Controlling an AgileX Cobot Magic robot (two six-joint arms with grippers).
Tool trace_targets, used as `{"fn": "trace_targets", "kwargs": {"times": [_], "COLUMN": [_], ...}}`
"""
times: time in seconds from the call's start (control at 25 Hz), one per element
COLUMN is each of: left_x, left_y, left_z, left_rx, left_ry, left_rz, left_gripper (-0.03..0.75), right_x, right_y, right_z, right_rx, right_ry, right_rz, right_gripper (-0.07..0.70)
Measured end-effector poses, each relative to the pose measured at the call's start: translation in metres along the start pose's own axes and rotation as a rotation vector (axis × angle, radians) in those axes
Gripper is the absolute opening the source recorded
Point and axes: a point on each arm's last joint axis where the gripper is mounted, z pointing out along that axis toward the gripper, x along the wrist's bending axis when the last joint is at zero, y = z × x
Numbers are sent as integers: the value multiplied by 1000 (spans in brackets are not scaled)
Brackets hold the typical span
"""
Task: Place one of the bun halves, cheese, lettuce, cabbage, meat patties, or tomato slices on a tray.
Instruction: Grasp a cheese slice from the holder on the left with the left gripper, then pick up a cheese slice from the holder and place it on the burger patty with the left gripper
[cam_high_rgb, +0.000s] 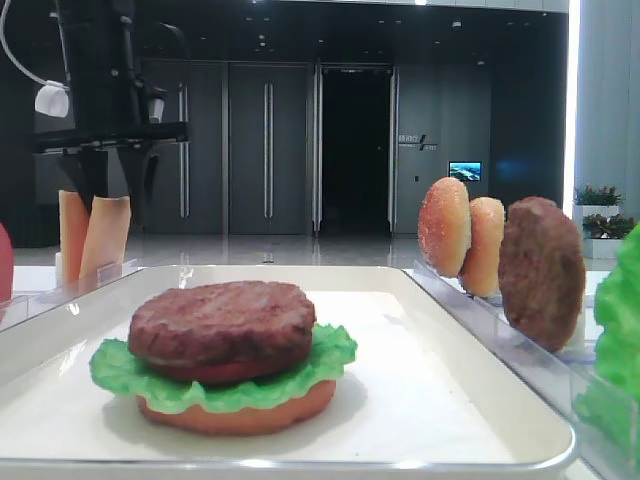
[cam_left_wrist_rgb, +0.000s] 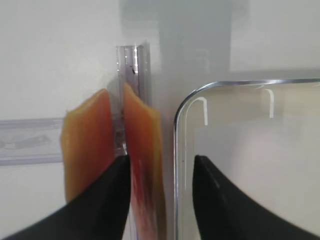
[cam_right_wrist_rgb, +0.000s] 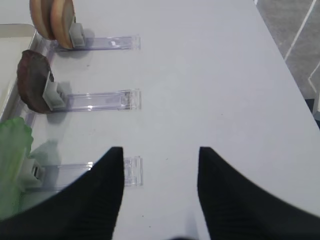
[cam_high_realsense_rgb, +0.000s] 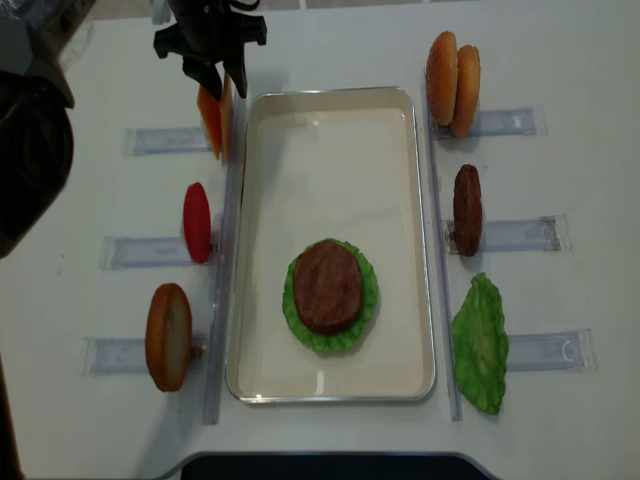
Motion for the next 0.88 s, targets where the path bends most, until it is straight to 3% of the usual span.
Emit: {"fn": "trace_targets", "kwargs": {"times": [0.16, 0.4, 0.88], "left_x": [0, 0, 0], "left_y": [0, 0, 0], "left_z": [2, 2, 0], "left_rx": [3, 3, 0], "left_ry": [-1, 2, 4], "left_rz": [-1, 4, 17], "left_gripper": [250, 53, 34], "right_x": [0, 0, 0], "right_y": [0, 0, 0], "right_z": [0, 0, 0], "right_rx": [0, 0, 0], "right_ry": [0, 0, 0], "right_rz": [0, 0, 0], "right_gripper": [356, 356, 356]}}
